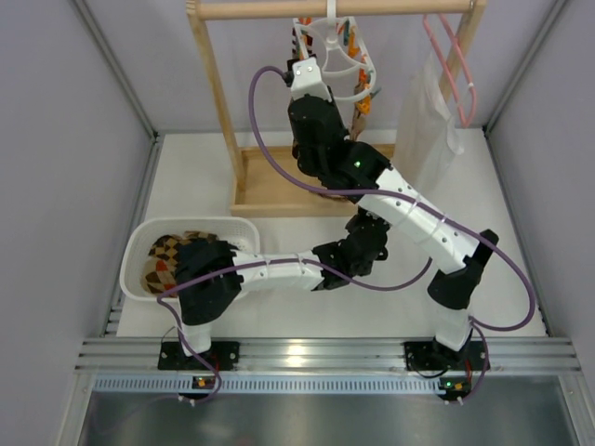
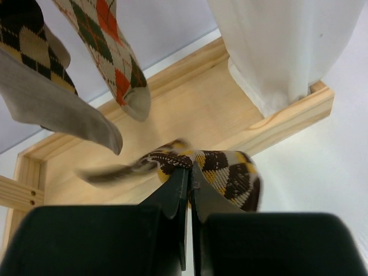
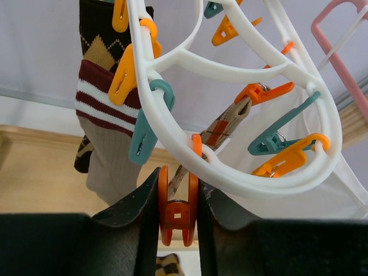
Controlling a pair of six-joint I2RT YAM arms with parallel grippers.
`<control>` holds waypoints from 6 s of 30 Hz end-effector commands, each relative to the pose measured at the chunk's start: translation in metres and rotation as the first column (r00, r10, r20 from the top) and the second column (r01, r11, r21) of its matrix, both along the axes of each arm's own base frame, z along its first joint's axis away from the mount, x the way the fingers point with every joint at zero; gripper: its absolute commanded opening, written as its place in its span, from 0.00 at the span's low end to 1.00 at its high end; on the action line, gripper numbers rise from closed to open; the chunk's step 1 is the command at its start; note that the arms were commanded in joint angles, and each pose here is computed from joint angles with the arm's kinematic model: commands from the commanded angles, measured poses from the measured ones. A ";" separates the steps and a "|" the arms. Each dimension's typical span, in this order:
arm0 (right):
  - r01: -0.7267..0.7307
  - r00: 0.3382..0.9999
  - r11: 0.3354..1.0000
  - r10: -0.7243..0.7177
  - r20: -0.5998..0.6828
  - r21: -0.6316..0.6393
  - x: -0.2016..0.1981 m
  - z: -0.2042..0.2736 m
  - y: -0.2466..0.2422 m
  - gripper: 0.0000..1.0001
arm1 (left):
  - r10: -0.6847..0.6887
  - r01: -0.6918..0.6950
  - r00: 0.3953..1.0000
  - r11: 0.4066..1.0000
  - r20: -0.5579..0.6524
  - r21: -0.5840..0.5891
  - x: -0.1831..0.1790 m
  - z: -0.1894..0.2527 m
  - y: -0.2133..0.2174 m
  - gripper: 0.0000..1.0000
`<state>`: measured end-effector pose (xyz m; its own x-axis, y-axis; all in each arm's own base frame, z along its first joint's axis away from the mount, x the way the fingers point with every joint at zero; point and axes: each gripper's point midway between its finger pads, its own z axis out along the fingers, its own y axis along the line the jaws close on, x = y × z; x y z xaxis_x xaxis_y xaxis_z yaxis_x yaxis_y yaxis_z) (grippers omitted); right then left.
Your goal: Remove the socks clipped to the hanger
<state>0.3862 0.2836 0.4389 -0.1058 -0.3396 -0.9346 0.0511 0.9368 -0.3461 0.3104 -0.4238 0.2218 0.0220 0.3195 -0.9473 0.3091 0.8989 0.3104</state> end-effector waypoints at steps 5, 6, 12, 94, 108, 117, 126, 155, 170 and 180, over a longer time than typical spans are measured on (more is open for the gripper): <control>-0.068 0.997 0.989 0.064 0.041 0.128 -0.008 0.021 -0.004 0.51 | 0.071 -0.079 0.996 0.977 -0.048 -0.200 -0.011 0.022 0.050 0.00; -0.077 0.997 0.990 0.075 0.023 0.121 -0.009 0.013 -0.003 0.57 | 0.086 -0.099 0.992 0.982 -0.087 -0.158 -0.013 0.007 0.063 0.00; -0.290 0.950 0.919 0.310 -0.037 0.267 -0.045 0.006 0.006 0.78 | 0.150 -0.201 0.969 0.942 -0.198 -0.269 -0.028 0.024 0.133 0.00; -0.433 0.880 0.764 0.472 0.043 0.478 -0.178 -0.091 -0.123 0.99 | 0.208 -0.305 0.949 0.799 -0.237 -0.519 0.097 0.063 0.140 0.98; -0.477 0.851 0.752 0.525 0.024 0.454 -0.181 -0.092 -0.113 1.00 | 0.441 -0.473 0.880 0.793 -0.174 -0.384 0.155 0.035 0.123 0.87; -0.500 0.834 0.732 0.552 0.028 0.462 -0.182 -0.090 -0.104 1.00 | 0.446 -0.488 0.872 0.773 -0.201 -0.405 0.146 0.025 0.133 0.09; -0.546 0.802 0.643 0.586 0.114 0.536 -0.183 -0.055 -0.088 1.00 | 0.205 -0.317 0.937 0.842 -0.283 -0.436 0.110 0.016 0.119 0.00; -0.506 0.835 0.760 0.551 0.009 0.407 -0.125 0.050 -0.031 0.94 | 0.144 -0.154 0.987 0.977 -0.076 -0.148 0.023 0.036 -0.021 0.00; -0.051 0.999 0.992 0.049 0.024 0.114 -0.035 0.057 -0.050 0.82 | 0.081 -0.081 0.997 0.997 0.006 0.003 0.037 0.040 -0.069 0.00; 0.144 0.987 0.990 -0.144 0.066 0.009 0.005 0.048 -0.068 0.75 | 0.033 -0.033 0.999 0.999 0.001 -0.031 0.032 0.045 -0.082 0.00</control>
